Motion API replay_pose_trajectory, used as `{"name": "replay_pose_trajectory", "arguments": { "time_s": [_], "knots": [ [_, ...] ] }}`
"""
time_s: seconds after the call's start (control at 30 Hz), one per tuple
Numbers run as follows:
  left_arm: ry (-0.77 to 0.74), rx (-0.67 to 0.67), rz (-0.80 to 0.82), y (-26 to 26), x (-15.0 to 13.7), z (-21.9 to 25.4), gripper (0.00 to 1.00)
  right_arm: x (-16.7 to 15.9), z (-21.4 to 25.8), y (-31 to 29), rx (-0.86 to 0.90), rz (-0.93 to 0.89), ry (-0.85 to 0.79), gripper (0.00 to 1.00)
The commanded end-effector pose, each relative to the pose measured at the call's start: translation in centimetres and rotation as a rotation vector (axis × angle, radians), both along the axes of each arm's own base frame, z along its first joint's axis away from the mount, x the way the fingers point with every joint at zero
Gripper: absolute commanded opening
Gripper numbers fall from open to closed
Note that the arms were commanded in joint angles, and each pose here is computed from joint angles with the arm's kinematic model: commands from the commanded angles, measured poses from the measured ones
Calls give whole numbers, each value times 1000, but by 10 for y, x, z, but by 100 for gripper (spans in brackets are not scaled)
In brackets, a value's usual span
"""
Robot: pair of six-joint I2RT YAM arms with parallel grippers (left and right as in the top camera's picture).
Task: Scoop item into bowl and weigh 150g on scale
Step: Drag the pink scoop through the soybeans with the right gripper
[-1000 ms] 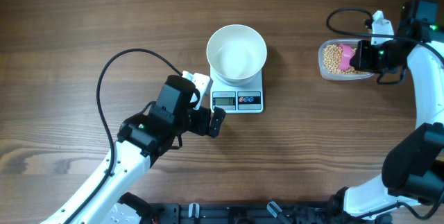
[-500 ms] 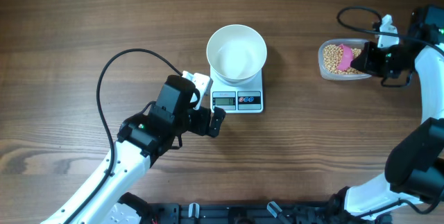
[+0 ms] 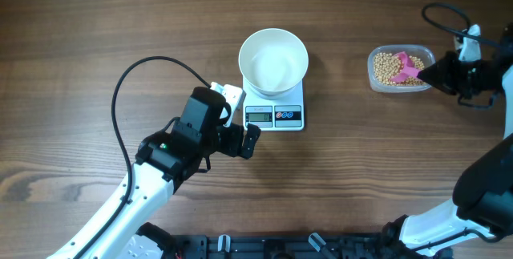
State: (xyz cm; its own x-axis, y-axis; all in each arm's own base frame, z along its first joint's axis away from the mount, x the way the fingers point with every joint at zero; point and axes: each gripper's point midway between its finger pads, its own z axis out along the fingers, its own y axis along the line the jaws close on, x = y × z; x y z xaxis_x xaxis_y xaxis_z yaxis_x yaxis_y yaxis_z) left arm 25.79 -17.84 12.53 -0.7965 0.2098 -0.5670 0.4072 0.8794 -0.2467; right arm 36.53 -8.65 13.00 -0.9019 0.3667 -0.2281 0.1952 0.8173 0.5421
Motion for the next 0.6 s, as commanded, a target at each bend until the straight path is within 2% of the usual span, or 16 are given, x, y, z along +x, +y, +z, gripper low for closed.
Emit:
{"name": "replay_pose_trajectory", "arguments": {
  "time_s": [0.0, 0.33, 0.57],
  "knots": [
    [-22, 1, -11, -3, 4, 7, 100, 1, 2, 4, 102, -15, -21, 5],
    [-22, 1, -11, -3, 4, 7, 100, 2, -12, 5, 287, -55, 4, 4],
    [-21, 1, -11, -3, 4, 7, 100, -1, -11, -5, 350, -83, -18, 4]
  ]
}}
